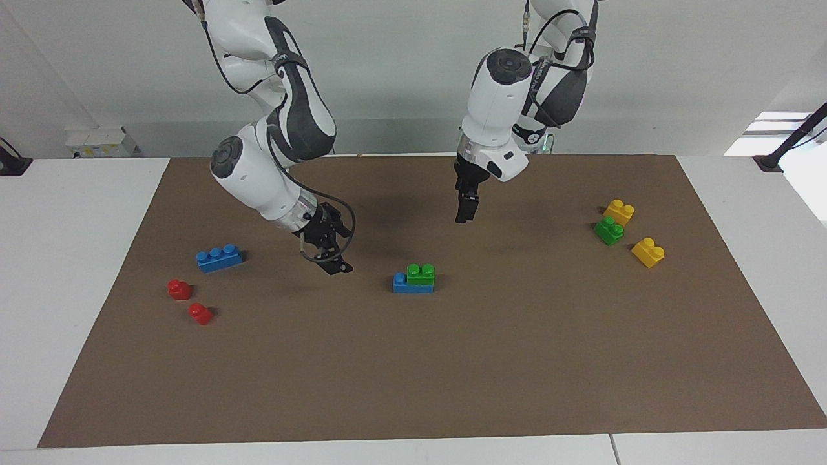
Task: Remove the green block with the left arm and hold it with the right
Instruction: 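Move the left gripper and the right gripper toward the green-blue block, then grasp the green block with the left gripper while the right gripper grasps blue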
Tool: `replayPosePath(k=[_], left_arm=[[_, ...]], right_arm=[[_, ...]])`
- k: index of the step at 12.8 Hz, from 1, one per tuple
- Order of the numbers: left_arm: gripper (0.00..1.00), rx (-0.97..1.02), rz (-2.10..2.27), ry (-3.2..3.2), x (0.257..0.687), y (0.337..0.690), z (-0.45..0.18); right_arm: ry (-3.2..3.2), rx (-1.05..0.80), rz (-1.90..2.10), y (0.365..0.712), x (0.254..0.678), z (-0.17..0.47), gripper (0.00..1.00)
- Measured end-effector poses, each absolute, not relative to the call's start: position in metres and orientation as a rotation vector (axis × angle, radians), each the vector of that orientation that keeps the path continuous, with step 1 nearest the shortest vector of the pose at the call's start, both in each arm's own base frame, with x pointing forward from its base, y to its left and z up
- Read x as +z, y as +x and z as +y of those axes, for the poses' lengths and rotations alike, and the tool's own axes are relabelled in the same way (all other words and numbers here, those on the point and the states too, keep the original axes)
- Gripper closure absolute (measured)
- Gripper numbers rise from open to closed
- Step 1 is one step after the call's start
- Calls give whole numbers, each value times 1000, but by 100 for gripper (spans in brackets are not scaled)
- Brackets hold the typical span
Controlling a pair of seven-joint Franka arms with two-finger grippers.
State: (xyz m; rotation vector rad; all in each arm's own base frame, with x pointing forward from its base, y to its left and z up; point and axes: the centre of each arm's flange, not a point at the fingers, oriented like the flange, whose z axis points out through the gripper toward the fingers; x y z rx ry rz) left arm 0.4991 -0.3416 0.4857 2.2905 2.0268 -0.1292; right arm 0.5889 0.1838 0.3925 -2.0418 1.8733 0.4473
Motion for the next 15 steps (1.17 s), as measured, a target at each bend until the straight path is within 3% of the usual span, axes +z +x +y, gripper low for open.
replayPosePath(k=[3, 10, 15], left_arm=[[0, -138, 2116, 2234, 460, 525, -353], [0, -123, 2223, 2167, 411, 550, -395], [0, -89, 2239, 2103, 394, 561, -401]], right_arm=[[-2027, 444, 1877, 588, 369, 206, 0], [-2026, 379, 1887, 588, 311, 247, 0], [-2012, 361, 1902, 585, 301, 261, 0]])
